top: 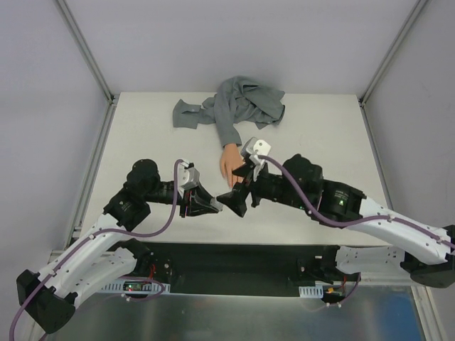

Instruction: Paint the nails

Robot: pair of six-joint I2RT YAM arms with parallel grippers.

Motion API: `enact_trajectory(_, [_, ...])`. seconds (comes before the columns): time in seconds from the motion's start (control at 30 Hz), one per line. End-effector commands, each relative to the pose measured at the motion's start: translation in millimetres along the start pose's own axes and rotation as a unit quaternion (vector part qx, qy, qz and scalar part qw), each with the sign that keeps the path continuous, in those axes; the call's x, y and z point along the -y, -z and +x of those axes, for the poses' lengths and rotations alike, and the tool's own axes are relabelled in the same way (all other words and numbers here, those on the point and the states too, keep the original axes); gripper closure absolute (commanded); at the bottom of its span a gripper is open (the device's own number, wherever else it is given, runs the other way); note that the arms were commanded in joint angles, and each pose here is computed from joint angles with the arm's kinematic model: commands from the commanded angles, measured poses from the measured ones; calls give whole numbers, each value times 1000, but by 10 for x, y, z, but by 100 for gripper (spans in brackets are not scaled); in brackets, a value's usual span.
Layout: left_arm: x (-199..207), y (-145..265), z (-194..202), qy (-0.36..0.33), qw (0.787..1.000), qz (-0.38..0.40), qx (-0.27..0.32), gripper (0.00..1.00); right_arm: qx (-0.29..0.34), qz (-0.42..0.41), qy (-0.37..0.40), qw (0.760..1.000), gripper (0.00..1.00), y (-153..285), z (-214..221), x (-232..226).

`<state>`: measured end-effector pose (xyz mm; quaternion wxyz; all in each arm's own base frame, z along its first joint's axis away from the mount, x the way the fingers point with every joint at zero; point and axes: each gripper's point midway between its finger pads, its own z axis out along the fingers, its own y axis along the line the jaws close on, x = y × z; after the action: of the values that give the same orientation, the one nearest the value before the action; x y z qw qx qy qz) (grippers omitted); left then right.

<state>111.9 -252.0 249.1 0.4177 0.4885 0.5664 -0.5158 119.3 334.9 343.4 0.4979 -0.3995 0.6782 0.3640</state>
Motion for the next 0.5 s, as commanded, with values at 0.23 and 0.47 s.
enact_trajectory(0.23, [392, 5, -282, -31, 991, 124, 28, 100, -9, -205, -19, 979, 28, 34, -26, -411])
enact_trajectory(0.47, [449, 19, -281, -29, 989, 140, 29, 100, -25, -185, -9, 982, 37, -128, 87, -283])
